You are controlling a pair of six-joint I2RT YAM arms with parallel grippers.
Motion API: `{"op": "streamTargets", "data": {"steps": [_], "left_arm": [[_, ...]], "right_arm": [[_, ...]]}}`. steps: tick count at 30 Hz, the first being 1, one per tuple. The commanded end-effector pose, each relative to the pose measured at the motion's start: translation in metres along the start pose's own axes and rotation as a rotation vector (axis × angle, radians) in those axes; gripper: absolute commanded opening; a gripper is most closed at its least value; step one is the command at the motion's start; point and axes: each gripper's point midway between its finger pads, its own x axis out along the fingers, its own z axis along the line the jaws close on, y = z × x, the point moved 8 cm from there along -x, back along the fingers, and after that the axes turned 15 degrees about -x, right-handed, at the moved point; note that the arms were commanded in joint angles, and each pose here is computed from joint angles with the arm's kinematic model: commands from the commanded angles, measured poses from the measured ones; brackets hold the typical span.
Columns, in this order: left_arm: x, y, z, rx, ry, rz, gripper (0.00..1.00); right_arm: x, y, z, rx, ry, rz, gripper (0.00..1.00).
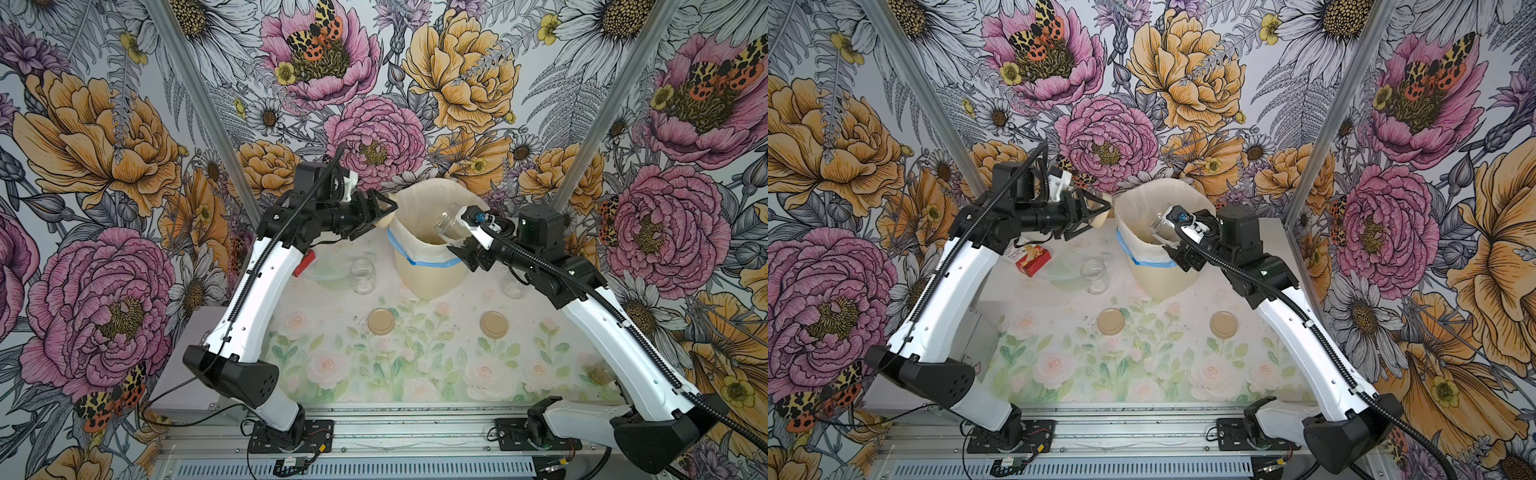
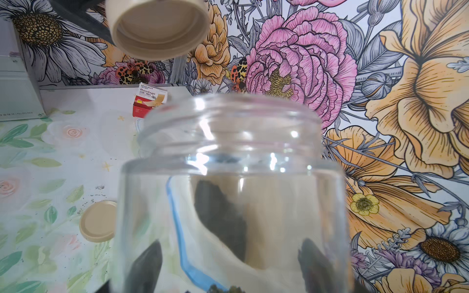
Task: Empty moldy tea leaves from jars
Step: Unscrew the lid from the jar, then place the lid at the center of the board.
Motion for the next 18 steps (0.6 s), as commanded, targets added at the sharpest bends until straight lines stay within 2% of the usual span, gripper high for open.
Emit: {"op": "streamTargets", "data": {"steps": [1,4,7,13,18], "left_arm": [[-0.020,-0.011,0.060,0.020,-0.197,-0.136,0.76],[-0.027,-0.008,0.111,0.018,-0.369,-0.174,0.76],[-0.024,0.004,0.146,0.036,-0.503,-0.166,0.76],[0.001,0.042,0.195,0.052,-0.678,-0.086,0.77],[0.036,0.068,0.228,0.075,-0.742,-0.042,0.78]], "right_arm": [[-0.017,-0.025,-0.017,-0.013,0.087,-0.113,0.49],[-0.018,-0.027,-0.018,-0.005,0.087,-0.123,0.49],[-0.021,-0.030,-0.020,0.004,0.092,-0.131,0.49],[-0.029,-0.030,-0.023,0.012,0.111,-0.135,0.50],[-0.036,-0.028,-0.026,0.035,0.123,-0.142,0.50]]}}
